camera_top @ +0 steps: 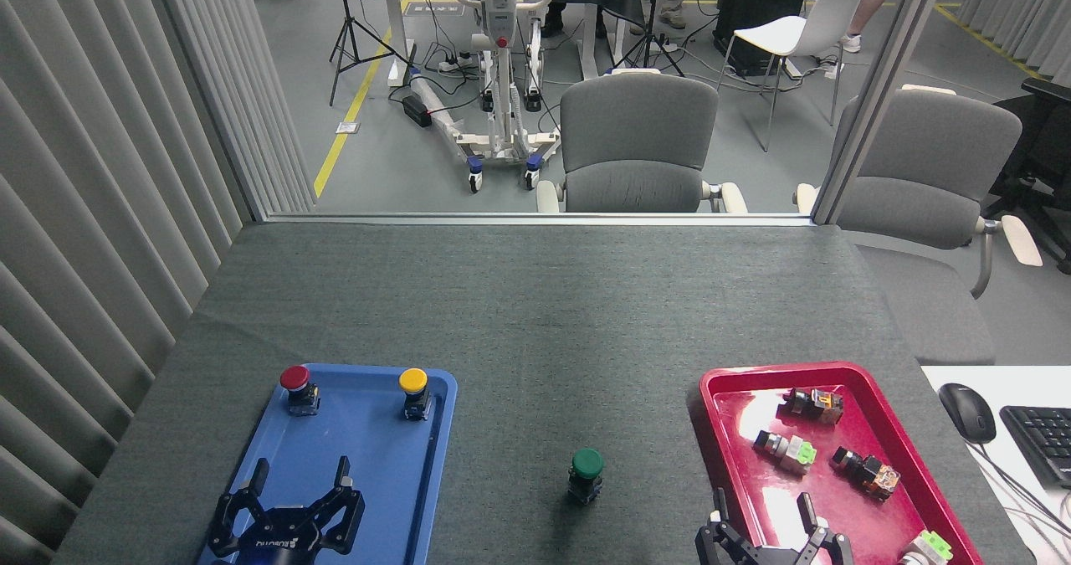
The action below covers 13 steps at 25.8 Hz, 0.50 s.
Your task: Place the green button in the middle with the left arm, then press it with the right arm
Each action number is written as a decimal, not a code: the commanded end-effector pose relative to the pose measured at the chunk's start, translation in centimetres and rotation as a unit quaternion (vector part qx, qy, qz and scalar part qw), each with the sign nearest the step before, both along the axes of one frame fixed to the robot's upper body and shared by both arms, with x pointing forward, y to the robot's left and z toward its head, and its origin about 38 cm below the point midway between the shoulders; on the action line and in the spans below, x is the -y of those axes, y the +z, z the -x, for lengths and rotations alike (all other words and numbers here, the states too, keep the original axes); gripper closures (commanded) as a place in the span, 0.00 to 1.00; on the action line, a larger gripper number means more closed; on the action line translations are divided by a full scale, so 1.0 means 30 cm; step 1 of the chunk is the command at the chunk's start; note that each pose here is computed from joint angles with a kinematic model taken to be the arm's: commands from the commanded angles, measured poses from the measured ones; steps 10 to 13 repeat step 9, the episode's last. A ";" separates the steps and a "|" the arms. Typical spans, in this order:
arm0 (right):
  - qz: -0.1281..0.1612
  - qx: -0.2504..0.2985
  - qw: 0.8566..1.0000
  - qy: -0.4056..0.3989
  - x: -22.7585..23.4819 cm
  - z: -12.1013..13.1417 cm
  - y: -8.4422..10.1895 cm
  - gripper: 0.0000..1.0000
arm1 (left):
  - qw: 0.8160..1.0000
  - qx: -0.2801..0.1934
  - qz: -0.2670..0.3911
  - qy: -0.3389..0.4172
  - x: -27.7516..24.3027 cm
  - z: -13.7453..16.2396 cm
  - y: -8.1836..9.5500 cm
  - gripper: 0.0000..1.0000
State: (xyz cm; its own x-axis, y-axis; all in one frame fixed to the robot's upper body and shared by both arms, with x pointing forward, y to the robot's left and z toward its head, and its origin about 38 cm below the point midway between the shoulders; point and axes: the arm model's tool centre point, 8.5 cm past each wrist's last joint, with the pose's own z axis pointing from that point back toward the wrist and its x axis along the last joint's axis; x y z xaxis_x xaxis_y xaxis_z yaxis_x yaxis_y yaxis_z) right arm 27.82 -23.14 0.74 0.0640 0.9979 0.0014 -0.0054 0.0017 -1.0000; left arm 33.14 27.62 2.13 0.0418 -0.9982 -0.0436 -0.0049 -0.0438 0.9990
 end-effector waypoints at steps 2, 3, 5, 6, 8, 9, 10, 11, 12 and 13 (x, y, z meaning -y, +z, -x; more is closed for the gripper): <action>0.002 0.003 1.000 0.004 0.001 -0.011 0.006 0.00 | 0.999 0.010 0.019 -0.040 0.038 -0.011 0.011 0.00; 0.002 0.003 1.000 0.004 0.001 -0.011 0.006 0.00 | 0.998 0.009 0.020 -0.061 0.063 -0.011 0.011 0.00; 0.003 0.004 1.000 0.005 0.001 -0.013 0.007 0.00 | 0.993 0.002 0.012 -0.119 0.115 -0.006 0.004 0.00; 0.003 0.004 1.000 0.005 0.001 -0.013 0.007 0.00 | 0.993 0.003 0.007 -0.122 0.111 -0.007 0.005 0.00; 0.003 0.003 1.000 0.006 0.000 -0.011 0.005 0.00 | 0.994 0.002 0.003 -0.111 0.098 -0.006 0.002 0.00; 0.003 0.004 1.000 0.006 0.000 -0.011 0.006 0.00 | 0.994 0.003 0.002 -0.106 0.094 -0.007 0.004 0.00; 0.003 0.004 1.000 0.006 0.000 -0.011 0.006 0.00 | 0.994 0.003 0.002 -0.106 0.094 -0.007 0.004 0.00; 0.003 0.004 1.000 0.006 0.000 -0.011 0.006 0.00 | 0.994 0.003 0.002 -0.106 0.094 -0.007 0.004 0.00; 0.003 0.004 1.000 0.006 0.000 -0.011 0.006 0.00 | 0.994 0.003 0.002 -0.106 0.094 -0.007 0.004 0.00; 0.003 0.004 1.000 0.006 0.000 -0.011 0.006 0.00 | 0.994 0.003 0.002 -0.106 0.094 -0.007 0.004 0.00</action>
